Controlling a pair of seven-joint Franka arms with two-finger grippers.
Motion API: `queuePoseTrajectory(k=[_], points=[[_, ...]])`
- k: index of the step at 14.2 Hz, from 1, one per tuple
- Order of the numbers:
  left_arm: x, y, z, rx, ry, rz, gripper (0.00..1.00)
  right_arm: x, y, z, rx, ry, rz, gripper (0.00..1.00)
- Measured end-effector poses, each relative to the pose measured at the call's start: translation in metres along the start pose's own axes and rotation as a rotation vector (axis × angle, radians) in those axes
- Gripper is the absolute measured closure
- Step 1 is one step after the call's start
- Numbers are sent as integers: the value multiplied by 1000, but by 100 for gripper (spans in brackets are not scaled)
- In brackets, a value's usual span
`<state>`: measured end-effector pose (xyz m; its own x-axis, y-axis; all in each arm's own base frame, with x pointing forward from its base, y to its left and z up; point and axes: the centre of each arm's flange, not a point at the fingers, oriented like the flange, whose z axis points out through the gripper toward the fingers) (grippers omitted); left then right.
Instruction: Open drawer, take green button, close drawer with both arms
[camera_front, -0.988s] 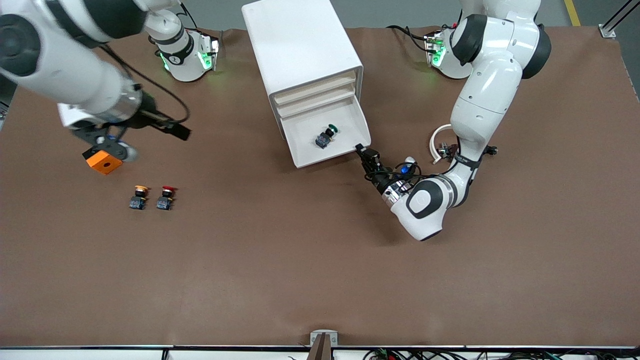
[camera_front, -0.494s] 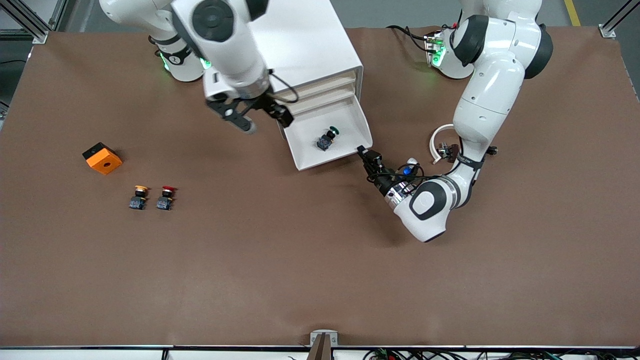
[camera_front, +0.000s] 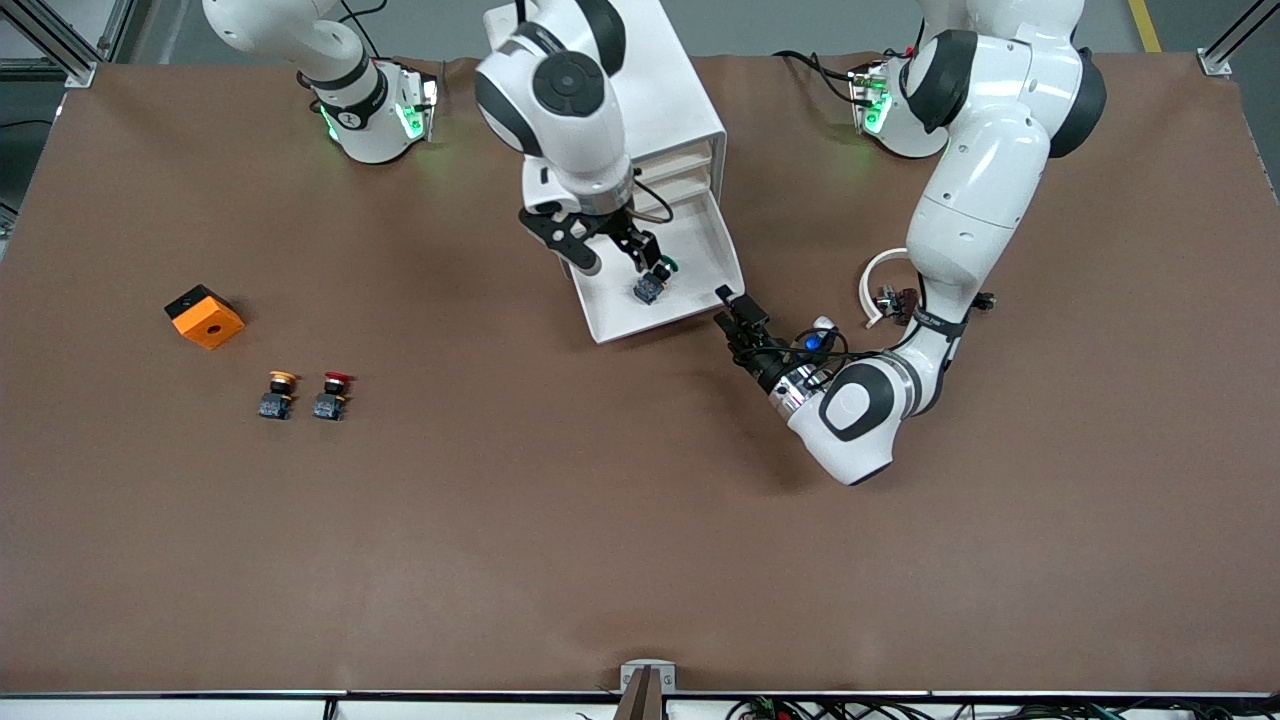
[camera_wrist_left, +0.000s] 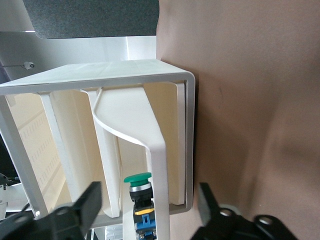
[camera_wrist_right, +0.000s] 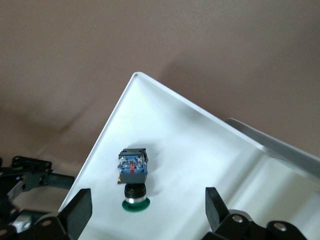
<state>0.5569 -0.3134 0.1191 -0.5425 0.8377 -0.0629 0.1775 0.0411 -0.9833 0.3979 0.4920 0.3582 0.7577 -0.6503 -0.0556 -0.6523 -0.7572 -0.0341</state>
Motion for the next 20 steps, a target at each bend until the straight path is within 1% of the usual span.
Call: queuePoseTrajectory(k=[1, 5, 8, 10, 13, 14, 16, 17, 20], points=[[0, 0, 0, 0, 0, 0, 1, -7, -3, 15, -4, 20, -5, 0], [-5, -8, -6, -3, 2, 21, 0, -11, -16, 44, -20, 57, -28, 0], [-9, -27, -13, 32, 36, 53, 0, -13, -22, 62, -13, 68, -40, 0], [-5, -37, -17, 65, 71, 61, 0, -15, -24, 74, -11, 70, -47, 0], [9, -45, -21, 79, 161, 52, 0, -17, -26, 82, -4, 70, -50, 0], [12, -50, -23, 81, 186, 62, 0, -17, -26, 84, -6, 70, -50, 0], [21, -63, -35, 79, 224, 124, 0, -17, -27, 86, -8, 71, -51, 1], [26, -71, -43, 71, 244, 161, 0, -18, -27, 88, -9, 71, -52, 4], [41, -97, -65, 44, 304, 298, 0, -20, -28, 92, -14, 71, -56, 37]])
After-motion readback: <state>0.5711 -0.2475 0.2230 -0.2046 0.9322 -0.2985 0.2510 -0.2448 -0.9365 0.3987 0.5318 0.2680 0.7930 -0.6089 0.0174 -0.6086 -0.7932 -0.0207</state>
